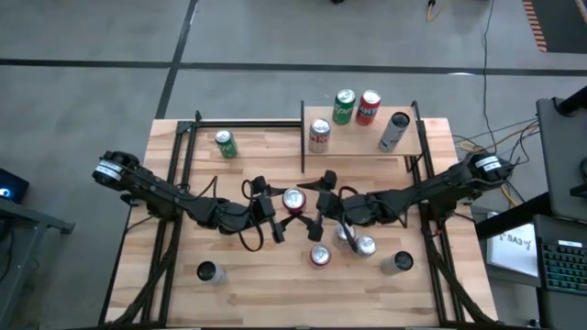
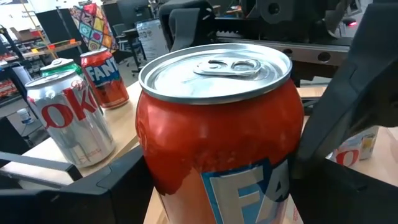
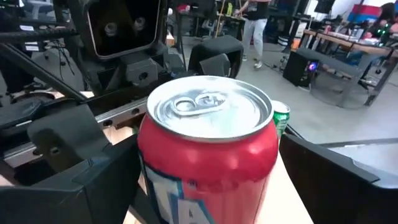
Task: Place canned beverage on shelf
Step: Put the top orange soda can on the shelf aligned in front of the other orange soda can
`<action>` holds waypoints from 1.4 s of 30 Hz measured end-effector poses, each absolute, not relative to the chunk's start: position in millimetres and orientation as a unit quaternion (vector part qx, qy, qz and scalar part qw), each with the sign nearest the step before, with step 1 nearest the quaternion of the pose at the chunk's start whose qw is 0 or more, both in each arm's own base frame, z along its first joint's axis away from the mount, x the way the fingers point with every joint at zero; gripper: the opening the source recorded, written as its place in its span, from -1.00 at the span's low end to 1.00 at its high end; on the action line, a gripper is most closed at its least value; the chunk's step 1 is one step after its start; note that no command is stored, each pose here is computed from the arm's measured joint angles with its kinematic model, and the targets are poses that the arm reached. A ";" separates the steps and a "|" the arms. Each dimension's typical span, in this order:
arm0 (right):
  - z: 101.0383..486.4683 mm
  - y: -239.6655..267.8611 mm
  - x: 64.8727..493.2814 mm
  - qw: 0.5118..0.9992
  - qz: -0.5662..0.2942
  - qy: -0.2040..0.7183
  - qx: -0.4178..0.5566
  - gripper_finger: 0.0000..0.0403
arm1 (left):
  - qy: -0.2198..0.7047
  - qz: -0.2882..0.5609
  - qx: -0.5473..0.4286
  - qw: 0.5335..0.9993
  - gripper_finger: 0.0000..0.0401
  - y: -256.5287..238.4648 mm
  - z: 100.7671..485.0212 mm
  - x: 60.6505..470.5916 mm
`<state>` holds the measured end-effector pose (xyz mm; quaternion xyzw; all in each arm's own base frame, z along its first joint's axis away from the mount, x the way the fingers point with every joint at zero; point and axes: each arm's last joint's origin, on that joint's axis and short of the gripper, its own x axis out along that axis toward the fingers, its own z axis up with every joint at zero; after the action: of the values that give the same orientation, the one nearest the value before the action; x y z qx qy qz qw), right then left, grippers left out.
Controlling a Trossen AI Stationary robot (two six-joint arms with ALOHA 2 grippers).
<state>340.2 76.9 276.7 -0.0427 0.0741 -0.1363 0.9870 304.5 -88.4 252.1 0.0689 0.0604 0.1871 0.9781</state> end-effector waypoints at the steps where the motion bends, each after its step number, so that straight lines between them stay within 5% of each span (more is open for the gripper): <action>1: 275.4 76.5 341.8 0.987 -0.138 0.072 -0.046 0.81 | 0.063 0.188 0.070 0.978 0.47 -88.4 251.7 304.4; 6: 276.3 71.5 343.9 0.987 -0.142 0.064 -0.040 0.73 | 0.062 0.191 0.072 0.977 0.47 -87.9 251.9 304.5; 11: 276.8 68.8 344.3 0.988 -0.135 0.063 -0.032 0.38 | 0.060 0.196 0.068 0.976 0.48 -87.6 252.1 304.4; 23: 278.7 68.5 343.1 0.990 -0.128 0.061 -0.019 0.37 | 0.057 0.183 0.066 0.979 0.92 -89.0 252.9 304.5; 42: 334.7 32.3 273.5 0.974 -0.214 0.073 -0.005 0.37 | 0.068 0.195 0.145 0.968 0.95 -75.7 293.0 269.9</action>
<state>273.5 32.3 334.7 -0.0049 0.0732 -0.2143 0.9740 269.9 -75.7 293.0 0.1451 0.0677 0.1948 0.9677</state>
